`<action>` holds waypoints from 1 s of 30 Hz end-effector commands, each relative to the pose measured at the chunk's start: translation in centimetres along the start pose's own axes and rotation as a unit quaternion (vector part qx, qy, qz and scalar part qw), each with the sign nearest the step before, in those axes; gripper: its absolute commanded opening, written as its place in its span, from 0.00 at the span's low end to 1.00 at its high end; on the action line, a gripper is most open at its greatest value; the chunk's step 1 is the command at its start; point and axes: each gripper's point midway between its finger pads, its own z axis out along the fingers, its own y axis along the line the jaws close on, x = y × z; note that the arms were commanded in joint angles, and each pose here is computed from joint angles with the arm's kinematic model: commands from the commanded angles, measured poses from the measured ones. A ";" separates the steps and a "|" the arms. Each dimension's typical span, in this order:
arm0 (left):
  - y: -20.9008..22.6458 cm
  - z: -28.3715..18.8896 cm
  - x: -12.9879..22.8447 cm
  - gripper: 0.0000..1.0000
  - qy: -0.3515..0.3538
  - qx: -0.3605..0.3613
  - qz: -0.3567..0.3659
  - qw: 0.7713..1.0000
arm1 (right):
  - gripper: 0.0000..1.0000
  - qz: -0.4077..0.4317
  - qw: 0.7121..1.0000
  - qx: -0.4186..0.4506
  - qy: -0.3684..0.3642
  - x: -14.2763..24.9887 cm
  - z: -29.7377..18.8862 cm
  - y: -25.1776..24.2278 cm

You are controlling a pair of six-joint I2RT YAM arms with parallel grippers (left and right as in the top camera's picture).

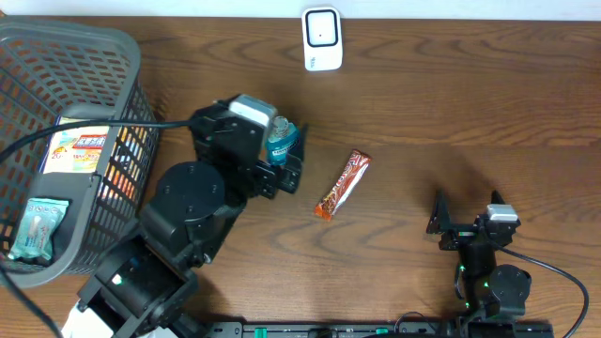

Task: Scan the item barcode
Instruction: 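Move the left gripper back over the basket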

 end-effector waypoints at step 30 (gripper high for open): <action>32.4 -13.8 4.8 0.98 0.003 -0.630 -0.251 0.735 | 0.99 -0.006 1.000 0.000 0.002 0.1 0.0 0.0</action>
